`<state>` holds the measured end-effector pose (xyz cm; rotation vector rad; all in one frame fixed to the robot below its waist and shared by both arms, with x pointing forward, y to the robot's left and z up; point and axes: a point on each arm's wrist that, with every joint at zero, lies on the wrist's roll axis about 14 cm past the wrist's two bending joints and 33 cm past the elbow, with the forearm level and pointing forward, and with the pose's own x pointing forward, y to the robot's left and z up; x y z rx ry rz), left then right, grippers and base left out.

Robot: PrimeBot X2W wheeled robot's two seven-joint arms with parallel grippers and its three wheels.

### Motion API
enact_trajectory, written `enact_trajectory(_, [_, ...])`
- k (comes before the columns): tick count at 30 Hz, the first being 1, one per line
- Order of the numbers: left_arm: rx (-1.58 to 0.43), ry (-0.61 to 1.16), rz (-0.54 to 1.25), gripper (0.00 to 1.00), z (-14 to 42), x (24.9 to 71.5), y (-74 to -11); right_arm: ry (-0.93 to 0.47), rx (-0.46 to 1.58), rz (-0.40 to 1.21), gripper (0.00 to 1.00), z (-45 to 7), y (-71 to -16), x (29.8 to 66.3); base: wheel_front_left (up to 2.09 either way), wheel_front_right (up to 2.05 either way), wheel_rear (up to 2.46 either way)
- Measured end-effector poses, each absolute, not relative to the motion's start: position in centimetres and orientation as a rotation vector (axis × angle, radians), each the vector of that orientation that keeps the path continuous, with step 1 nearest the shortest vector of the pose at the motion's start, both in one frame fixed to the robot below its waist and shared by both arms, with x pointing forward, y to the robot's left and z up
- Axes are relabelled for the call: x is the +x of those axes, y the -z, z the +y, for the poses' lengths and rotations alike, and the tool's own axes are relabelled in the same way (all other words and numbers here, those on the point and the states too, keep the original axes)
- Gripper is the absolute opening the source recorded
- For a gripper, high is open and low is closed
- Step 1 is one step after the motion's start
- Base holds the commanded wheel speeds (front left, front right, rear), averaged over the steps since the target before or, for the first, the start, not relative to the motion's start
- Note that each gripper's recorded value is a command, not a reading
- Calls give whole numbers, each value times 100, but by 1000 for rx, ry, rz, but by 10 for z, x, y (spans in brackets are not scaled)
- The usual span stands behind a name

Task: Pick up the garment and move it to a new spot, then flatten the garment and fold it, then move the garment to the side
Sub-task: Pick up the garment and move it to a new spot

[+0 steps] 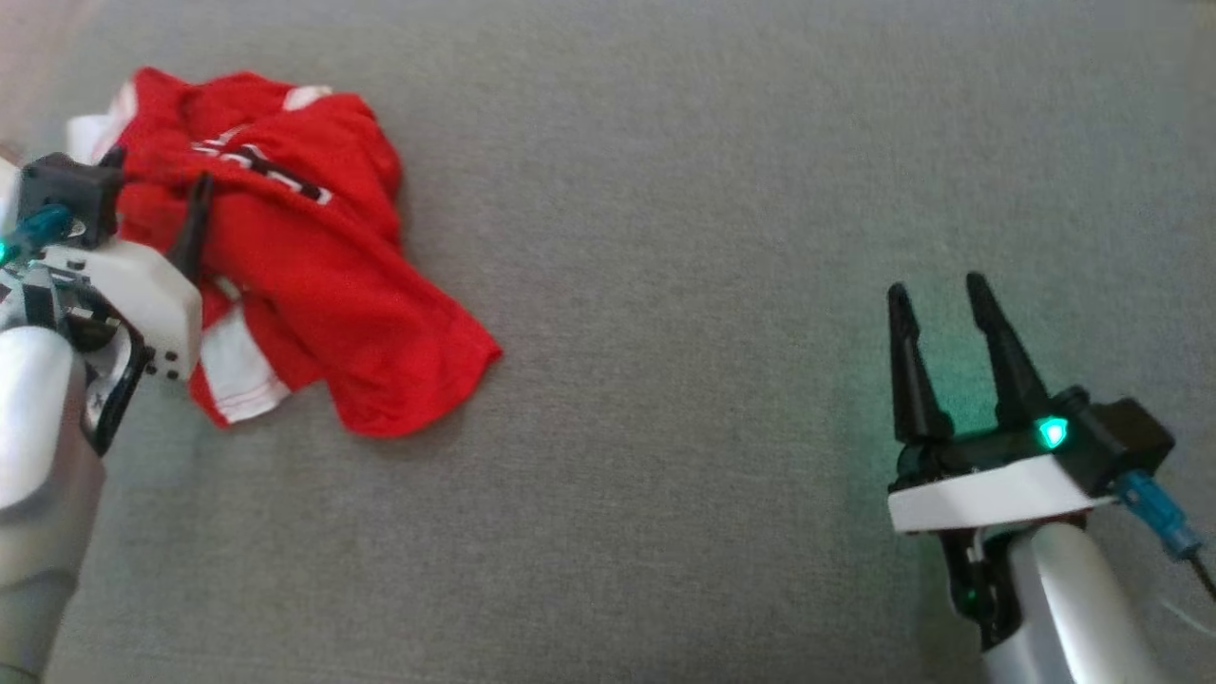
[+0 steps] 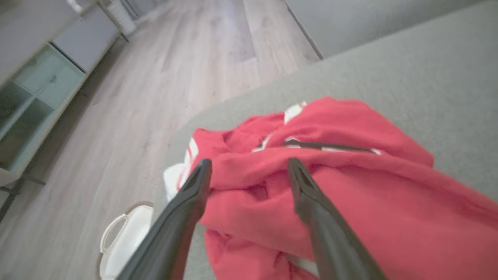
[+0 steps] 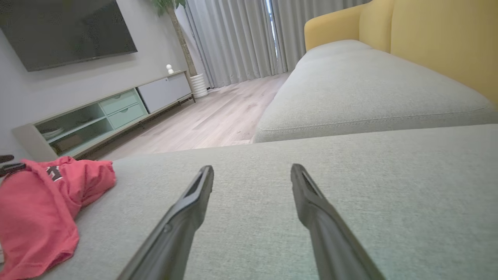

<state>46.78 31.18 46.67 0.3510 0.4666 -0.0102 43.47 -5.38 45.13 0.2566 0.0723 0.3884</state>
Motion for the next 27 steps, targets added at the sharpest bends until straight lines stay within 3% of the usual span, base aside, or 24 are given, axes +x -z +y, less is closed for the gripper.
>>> enact_trajectory(7, [392,102,728,100,309,472,-405,-335,251,102,100,-72,-433,446,0,0,0])
enact_trajectory(10, [371,126,762,100,305,475,-393,-311,248,118,100,-80,-426,445,0,0,0])
enact_trajectory(11, [370,133,763,34,304,477,-392,-304,247,121,100,-82,-424,446,0,0,0])
enact_trajectory(12, [370,143,759,0,302,479,-391,-300,246,123,100,-83,-423,445,0,0,0])
enact_trajectory(18, [348,161,568,0,294,503,-425,-297,243,108,100,-85,-430,445,0,0,0])
enact_trajectory(27, [364,157,68,0,273,543,-560,-307,258,49,100,-84,-458,437,0,0,0])
